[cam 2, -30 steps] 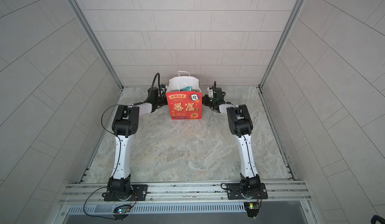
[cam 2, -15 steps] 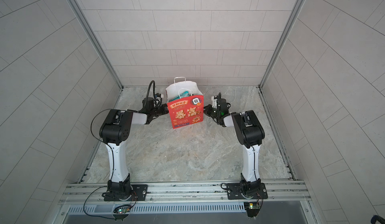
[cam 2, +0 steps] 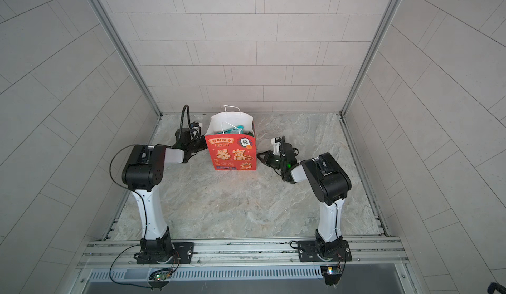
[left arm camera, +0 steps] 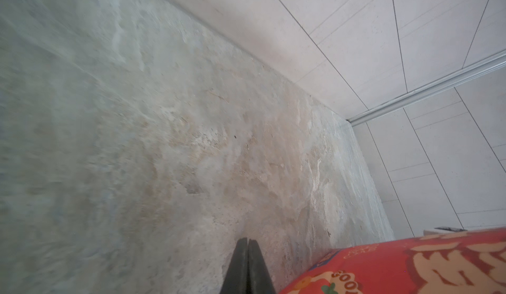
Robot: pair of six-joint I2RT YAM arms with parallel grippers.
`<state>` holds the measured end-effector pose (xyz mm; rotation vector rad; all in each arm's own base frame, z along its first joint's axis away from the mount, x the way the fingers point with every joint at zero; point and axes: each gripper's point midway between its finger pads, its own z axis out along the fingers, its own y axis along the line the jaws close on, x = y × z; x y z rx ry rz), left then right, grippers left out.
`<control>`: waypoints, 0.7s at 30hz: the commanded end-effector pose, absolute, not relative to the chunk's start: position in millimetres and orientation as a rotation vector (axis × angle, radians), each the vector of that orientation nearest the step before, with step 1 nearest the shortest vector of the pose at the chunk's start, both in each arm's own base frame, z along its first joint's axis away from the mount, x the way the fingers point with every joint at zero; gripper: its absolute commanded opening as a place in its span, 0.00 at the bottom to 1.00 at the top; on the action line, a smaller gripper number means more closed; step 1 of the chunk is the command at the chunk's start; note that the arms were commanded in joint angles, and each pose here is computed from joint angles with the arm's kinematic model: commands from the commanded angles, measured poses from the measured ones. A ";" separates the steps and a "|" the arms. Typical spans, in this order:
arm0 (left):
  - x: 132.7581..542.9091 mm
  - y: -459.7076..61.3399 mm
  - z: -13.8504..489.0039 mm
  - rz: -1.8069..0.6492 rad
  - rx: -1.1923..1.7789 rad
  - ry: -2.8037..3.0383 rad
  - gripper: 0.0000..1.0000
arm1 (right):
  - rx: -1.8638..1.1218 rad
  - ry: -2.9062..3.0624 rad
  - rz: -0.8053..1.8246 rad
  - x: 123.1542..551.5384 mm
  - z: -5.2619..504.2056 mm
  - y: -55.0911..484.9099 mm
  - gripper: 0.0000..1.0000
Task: Take the snacks out of the paper bag
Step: Move the paper bag to the center of the table, then pick up the snack from the paper bag.
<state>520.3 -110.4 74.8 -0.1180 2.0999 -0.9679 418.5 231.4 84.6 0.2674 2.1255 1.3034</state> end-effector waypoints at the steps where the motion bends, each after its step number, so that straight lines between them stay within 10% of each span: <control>1: 517.5 -111.3 135.6 -0.891 0.003 2.015 0.07 | 0.277 2.047 1.296 426.8 114.6 217.3 0.00; 10: 488.6 -101.5 220.0 -0.745 0.097 1.965 0.08 | 0.324 2.083 1.033 427.9 163.6 162.0 0.01; 21: 465.6 -142.8 356.4 -0.784 0.633 1.866 0.56 | 0.019 2.056 0.671 382.5 244.4 131.6 0.46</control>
